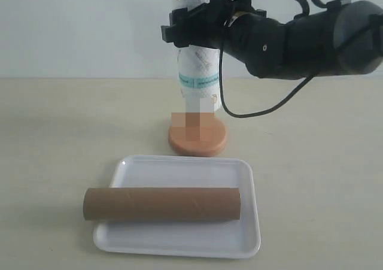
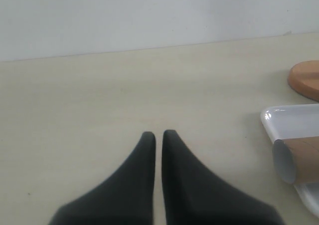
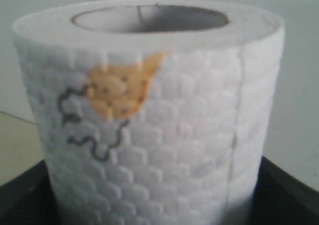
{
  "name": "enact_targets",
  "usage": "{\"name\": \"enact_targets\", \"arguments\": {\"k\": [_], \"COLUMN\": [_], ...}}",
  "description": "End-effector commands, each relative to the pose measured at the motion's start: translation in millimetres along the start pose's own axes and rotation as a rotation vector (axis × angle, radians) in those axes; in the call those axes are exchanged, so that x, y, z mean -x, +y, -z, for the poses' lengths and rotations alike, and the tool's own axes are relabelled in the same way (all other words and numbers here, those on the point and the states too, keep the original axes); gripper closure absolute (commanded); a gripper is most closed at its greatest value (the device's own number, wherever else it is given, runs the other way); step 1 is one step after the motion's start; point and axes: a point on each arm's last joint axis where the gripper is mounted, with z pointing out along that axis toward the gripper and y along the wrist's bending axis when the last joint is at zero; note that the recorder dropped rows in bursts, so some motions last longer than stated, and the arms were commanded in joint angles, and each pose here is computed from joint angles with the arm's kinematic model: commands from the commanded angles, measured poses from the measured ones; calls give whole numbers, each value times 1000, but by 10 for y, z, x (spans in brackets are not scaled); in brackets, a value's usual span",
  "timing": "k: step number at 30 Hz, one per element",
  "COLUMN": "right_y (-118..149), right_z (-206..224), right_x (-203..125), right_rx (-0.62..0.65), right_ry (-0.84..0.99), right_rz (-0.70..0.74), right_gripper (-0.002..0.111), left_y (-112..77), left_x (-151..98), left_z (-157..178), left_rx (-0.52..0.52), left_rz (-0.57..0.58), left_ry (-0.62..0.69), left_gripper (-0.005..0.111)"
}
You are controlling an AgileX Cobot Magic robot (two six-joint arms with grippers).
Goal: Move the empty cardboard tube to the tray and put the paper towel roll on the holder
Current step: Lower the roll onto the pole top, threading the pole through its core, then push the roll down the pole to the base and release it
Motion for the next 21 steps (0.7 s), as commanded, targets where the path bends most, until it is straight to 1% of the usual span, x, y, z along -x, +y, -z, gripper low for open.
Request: {"name": "enact_targets", "arguments": {"k": [1, 7, 9, 10, 11, 12, 14, 15, 21], "right_y": [-7, 4, 5, 7, 8, 8, 8, 8, 8], "right_z": [-9, -18, -18, -17, -17, -17, -17, -17, -17], "right_x": [10, -51, -53, -62, -64, -66, -66, -66, -66], "right_rx": [-4, 8, 9, 11, 11, 11, 11, 11, 11], "right_ry": [-38, 15, 17, 27, 30, 31, 31, 31, 31], "right_rz": [1, -7, -7, -16, -27, -47, -52, -56, -56], "right_gripper": [108, 108, 101, 89, 81, 67, 54, 53, 53], "left_y": [0, 0, 0, 0, 0, 0, 0, 0, 0], "left_x": [-8, -8, -8, -8, -8, -8, -8, -8, -8], "left_z": [-1, -1, -1, -1, -1, -1, -1, -1, -1], "left_rx": [2, 2, 2, 2, 2, 2, 2, 2, 2], "left_rz": [10, 10, 10, 10, 10, 10, 10, 10, 10], "left_ry": [-3, -3, -3, -3, -3, -3, -3, -3, -3], "left_gripper": [103, 103, 103, 103, 103, 103, 103, 103, 103]}}
